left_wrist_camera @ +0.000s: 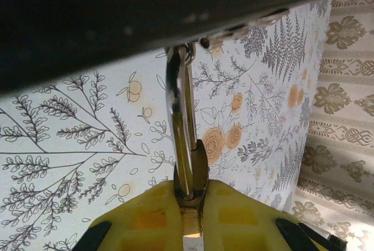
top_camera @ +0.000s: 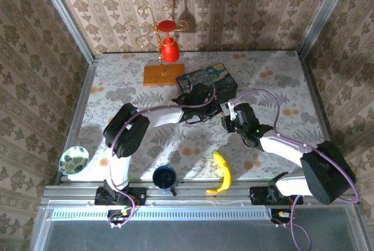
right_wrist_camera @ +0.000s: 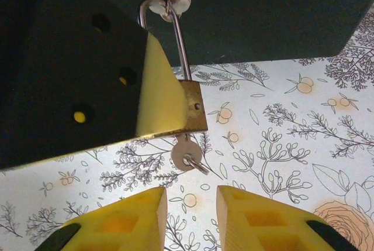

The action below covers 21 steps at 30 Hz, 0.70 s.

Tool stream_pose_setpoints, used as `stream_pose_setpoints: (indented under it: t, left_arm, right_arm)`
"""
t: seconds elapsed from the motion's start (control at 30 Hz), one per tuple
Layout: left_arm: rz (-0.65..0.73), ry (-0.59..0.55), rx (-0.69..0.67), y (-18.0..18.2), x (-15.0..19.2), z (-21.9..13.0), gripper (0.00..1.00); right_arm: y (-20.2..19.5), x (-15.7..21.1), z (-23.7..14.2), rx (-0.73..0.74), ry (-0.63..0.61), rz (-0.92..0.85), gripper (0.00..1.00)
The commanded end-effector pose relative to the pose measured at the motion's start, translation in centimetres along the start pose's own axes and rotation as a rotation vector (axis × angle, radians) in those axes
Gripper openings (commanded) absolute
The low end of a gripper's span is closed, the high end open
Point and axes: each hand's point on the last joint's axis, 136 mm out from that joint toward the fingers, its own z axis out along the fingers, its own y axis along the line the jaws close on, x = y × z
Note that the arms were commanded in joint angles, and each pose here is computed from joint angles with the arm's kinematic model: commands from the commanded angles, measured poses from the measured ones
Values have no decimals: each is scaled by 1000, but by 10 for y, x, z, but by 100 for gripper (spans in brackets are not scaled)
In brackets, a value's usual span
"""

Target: Unlock the padlock with the key

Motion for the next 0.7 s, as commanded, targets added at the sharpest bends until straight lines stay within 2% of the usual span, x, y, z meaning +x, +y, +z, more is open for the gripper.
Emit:
stream_pose_setpoints:
  t: [0.0, 0.43, 0.67]
  left_arm:
    - [24, -18, 83, -28, -6, -20, 0]
    - [21, 1, 103, -35, -5, -21, 0]
    - [21, 3, 105, -35, -4, -23, 0]
  right_arm:
    - [1, -6, 1, 17, -1, -35, 30]
    - [4, -7, 10, 41, 1, -67, 29]
    - [4, -10, 16, 51, -10, -60, 25]
